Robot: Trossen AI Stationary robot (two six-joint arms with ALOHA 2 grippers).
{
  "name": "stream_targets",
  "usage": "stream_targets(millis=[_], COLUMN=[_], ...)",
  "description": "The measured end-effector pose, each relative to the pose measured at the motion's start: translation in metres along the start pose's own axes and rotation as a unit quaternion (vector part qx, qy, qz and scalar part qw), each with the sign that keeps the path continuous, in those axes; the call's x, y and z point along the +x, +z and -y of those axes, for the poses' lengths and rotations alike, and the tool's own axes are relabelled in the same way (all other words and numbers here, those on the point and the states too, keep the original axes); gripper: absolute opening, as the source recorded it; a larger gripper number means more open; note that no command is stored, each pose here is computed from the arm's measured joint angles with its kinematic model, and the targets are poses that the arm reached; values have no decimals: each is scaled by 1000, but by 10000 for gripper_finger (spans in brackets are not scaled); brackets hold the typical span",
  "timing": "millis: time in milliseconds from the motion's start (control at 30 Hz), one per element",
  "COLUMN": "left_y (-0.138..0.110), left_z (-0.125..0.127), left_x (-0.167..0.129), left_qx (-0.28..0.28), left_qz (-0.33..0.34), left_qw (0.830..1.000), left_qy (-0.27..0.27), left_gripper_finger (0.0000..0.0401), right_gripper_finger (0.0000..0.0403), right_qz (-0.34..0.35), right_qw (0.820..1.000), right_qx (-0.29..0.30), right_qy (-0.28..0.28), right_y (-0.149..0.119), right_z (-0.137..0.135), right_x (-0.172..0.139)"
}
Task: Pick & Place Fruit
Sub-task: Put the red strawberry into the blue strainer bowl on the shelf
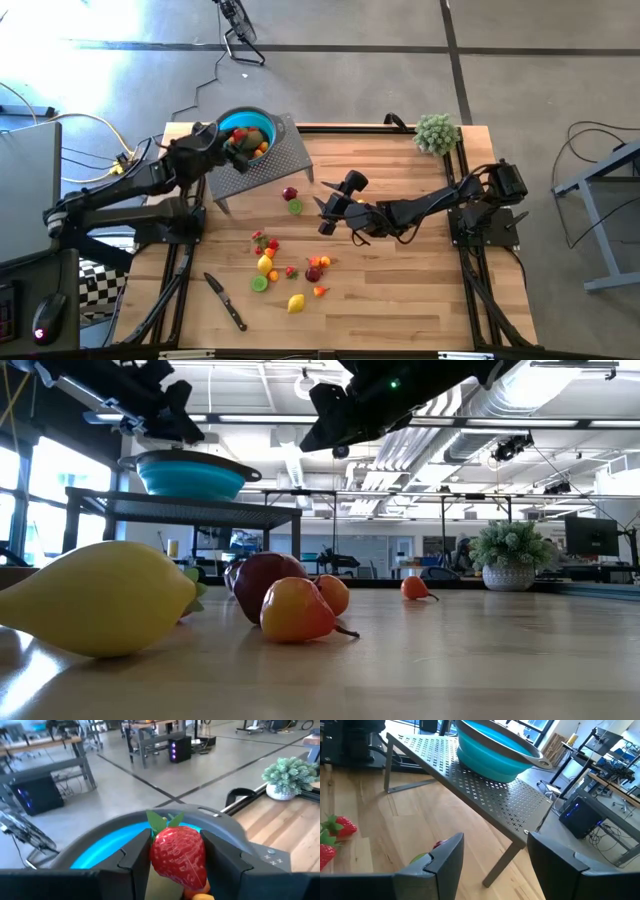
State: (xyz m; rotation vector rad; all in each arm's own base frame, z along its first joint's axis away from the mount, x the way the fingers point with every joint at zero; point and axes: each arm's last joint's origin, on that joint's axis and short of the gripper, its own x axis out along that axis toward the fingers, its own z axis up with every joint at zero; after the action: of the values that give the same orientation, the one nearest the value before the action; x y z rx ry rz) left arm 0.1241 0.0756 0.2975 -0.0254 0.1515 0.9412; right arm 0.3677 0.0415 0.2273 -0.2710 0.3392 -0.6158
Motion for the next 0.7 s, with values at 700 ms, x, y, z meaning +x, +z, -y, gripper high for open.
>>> stream_targets(millis=[700], left_y=[-9], left_z=[-14], left_x=[25], left_qx=[-27], left_qz=[-43], left_qw=[999], left_qy=[15], left_gripper_finger=[188], right_gripper_finger=[210], right_qz=[-1], right_qw=[1000], right_qx=[10], right_qy=[-4], right_y=[0], right_z=[2], right_x=[2])
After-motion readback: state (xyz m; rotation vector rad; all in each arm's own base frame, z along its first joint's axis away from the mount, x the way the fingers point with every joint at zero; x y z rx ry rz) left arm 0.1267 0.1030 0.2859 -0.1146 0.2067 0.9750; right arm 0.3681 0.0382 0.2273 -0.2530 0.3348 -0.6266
